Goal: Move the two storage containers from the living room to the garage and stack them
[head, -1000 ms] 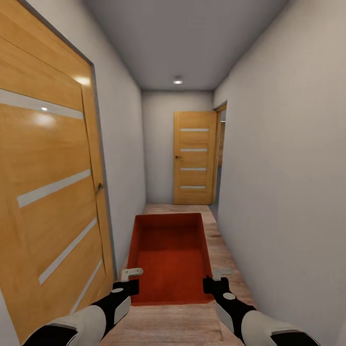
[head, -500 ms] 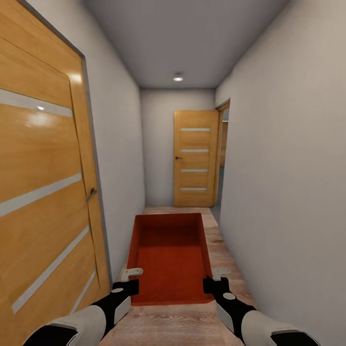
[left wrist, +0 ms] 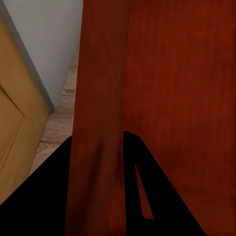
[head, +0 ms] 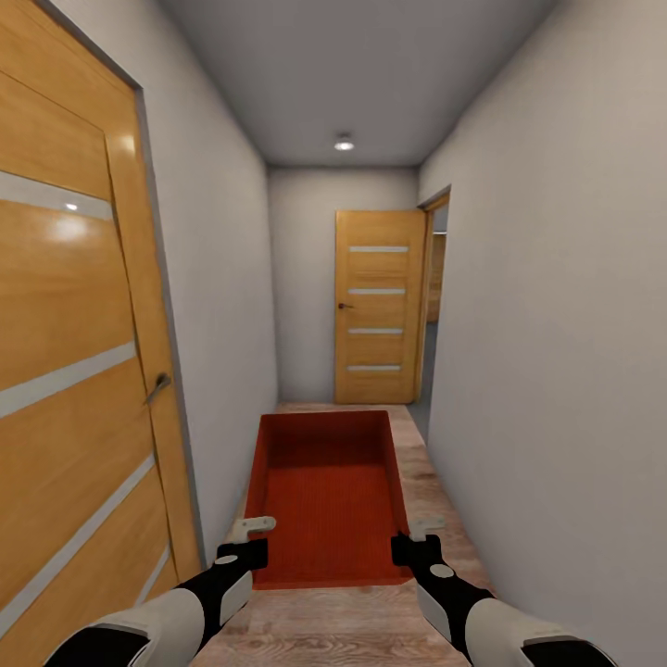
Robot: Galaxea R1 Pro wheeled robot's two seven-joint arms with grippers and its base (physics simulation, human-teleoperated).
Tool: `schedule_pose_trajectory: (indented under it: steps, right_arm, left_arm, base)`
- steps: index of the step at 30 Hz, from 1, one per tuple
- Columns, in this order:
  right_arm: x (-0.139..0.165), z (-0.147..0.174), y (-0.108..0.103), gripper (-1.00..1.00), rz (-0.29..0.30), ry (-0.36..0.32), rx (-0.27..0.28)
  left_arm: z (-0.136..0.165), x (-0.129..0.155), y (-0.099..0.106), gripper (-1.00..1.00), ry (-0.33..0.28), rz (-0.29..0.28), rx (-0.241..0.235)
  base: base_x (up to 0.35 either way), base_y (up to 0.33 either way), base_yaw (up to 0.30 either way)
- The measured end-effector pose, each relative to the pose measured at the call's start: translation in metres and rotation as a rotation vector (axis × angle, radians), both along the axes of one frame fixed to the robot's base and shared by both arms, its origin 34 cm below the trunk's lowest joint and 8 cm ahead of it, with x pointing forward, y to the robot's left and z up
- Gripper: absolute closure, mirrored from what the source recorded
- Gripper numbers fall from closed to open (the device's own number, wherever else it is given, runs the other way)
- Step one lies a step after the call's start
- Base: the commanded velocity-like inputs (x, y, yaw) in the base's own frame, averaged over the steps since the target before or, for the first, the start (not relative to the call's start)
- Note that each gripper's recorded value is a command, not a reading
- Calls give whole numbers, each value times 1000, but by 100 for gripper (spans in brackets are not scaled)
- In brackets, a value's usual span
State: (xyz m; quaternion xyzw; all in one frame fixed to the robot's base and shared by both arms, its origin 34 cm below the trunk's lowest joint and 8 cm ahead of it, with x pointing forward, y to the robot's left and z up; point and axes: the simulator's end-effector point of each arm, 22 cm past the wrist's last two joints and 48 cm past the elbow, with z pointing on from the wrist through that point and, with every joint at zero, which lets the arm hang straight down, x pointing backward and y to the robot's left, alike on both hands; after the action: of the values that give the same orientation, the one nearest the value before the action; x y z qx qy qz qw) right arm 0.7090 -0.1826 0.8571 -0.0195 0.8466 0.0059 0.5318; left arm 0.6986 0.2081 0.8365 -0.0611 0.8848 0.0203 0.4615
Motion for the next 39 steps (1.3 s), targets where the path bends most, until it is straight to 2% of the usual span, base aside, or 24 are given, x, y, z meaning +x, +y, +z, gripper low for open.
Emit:
schedule_pose_trajectory:
  steps: [39]
  right_arm:
    - [0,0,0,100,0,-3,0]
  left_arm:
    - [0,0,0,100,-3,0,0]
  base:
    - [324,0,0]
